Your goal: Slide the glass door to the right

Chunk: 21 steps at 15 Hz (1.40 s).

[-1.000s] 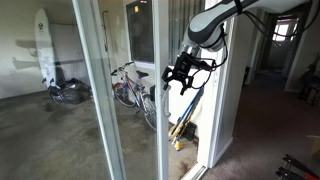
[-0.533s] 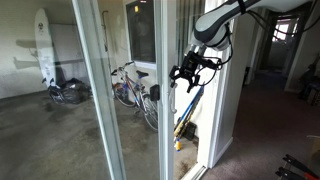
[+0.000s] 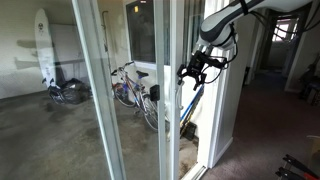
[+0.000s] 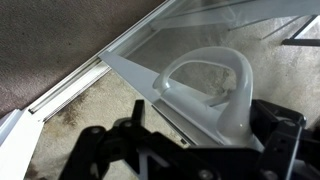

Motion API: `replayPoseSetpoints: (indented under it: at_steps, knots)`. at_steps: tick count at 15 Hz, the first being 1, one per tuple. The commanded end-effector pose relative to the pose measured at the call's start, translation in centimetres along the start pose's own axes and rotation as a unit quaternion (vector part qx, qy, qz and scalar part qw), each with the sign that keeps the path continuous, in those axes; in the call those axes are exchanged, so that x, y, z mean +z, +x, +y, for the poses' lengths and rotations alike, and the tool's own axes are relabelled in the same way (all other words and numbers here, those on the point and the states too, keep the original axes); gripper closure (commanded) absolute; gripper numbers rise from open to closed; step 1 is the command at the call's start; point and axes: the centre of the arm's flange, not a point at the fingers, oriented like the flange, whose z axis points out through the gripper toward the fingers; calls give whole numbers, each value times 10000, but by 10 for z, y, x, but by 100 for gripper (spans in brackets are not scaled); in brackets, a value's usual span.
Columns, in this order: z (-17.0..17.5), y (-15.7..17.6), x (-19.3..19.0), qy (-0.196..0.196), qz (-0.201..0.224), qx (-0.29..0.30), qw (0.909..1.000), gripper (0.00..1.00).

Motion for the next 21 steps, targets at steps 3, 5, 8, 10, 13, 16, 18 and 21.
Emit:
replayPoseSetpoints:
  at_steps: [3, 5, 8, 10, 13, 16, 18, 21]
  knots:
    - [64, 29, -15, -123, 117, 302, 9994, 0]
    - [71, 34, -20, -105, 114, 348, 9993, 0]
    - [85, 43, -33, -14, 91, 413, 9991, 0]
    - [99, 50, -41, 78, 68, 533, 9985, 0]
    - [115, 58, -54, 281, 21, 750, 9968, 0]
    - [135, 65, -68, 442, -25, 928, 9947, 0]
    - [152, 71, -78, 439, 102, 1001, 9940, 0]
    - [189, 76, -81, 312, 249, 1092, 9932, 0]
